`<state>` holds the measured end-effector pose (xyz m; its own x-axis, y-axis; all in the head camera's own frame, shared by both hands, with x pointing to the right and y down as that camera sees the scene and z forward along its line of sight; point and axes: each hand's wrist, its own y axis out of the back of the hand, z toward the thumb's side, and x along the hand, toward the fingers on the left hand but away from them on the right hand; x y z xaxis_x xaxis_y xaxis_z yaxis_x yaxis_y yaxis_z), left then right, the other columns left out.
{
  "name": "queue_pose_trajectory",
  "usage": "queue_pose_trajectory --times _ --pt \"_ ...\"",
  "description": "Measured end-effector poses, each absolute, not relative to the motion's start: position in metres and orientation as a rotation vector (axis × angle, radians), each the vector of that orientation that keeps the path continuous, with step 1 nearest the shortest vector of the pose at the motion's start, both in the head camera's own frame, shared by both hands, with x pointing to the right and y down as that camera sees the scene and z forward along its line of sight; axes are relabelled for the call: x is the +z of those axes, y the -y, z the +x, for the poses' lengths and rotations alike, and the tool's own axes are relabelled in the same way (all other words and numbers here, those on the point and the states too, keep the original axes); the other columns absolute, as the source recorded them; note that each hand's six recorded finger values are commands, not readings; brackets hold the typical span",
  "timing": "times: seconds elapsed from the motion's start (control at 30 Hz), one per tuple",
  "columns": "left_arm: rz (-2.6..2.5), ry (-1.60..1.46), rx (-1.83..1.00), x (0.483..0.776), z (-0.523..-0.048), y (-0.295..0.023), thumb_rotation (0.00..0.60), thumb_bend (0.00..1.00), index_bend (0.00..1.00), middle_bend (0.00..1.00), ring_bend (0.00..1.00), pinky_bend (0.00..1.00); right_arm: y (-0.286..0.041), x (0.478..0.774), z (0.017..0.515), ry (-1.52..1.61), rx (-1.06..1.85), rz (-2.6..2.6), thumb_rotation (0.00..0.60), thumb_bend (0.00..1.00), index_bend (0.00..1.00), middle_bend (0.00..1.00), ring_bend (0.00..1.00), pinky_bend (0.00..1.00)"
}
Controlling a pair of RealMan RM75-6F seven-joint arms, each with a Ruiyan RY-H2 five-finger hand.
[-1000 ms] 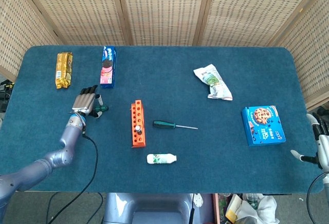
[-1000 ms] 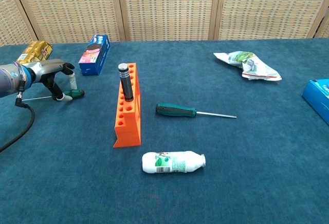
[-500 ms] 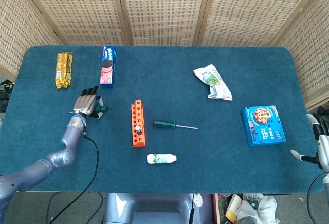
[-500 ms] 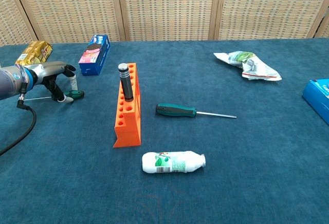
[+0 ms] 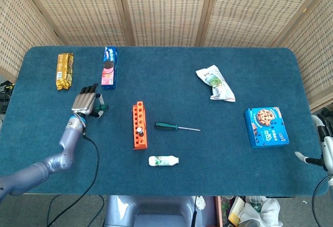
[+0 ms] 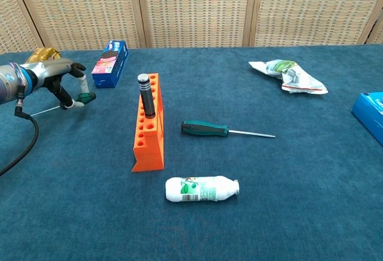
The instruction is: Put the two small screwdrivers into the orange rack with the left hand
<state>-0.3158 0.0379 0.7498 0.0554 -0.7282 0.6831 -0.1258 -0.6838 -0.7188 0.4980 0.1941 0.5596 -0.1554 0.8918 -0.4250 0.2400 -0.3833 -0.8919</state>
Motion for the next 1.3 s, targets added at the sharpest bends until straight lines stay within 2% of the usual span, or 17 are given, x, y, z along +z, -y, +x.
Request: queue_pose_trajectory --times 0.57,0.93,1.3 --pt "-2.011 -1.049 -1.452 0.671 -0.311 -0.028 0.600 0.51 0.71 0.00 0.00 0.00 -0.194 0.557 0.497 1.304 1.568 -1.587 0.600 0.00 0.00 0.00 0.00 0.00" --pt "-2.090 -1.167 -1.358 0.639 -0.312 -0.024 0.600 0.51 0.71 0.00 0.00 0.00 -0.194 0.555 0.499 1.318 1.561 -1.589 0.600 0.00 0.00 0.00 0.00 0.00" --pt "-2.450 -1.477 -0.978 0.600 -0.267 -0.019 0.600 0.52 0.71 0.00 0.00 0.00 -0.194 0.554 0.499 1.324 1.558 -1.590 0.600 0.00 0.00 0.00 0.00 0.00"
